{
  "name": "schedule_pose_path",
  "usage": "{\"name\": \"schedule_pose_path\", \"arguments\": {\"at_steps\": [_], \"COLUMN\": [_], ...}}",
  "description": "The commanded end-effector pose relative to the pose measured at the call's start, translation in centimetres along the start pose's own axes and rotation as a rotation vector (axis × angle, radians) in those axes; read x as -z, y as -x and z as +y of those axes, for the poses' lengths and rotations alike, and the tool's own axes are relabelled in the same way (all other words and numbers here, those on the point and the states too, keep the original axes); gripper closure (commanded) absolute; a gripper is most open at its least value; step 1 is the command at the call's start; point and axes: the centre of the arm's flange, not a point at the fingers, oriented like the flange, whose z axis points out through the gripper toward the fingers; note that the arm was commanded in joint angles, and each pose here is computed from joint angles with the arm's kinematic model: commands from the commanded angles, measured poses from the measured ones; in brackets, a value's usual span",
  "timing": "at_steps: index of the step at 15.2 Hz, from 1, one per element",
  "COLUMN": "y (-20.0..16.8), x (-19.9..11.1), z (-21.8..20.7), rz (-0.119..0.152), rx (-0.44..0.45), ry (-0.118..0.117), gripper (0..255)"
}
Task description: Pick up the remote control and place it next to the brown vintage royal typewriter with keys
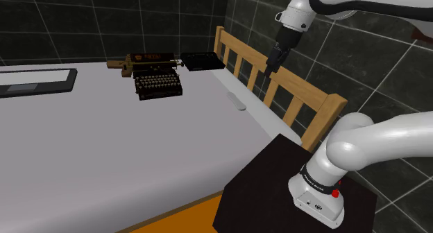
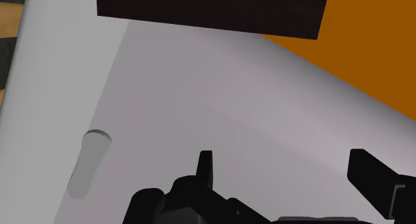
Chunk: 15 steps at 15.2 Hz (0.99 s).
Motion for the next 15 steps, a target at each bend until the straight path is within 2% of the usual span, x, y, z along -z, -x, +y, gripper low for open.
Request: {"name": "schedule_pose_path", "arguments": {"at_steps": [1,15], "y": [0.0,-9.7], "x": [0.0,-11.6], "z": [0.0,10.4], "rz": [0.0,-0.021], "rx": [0.0,-0.134], "ry": [0.0,0.038], "gripper": [0,0]}}
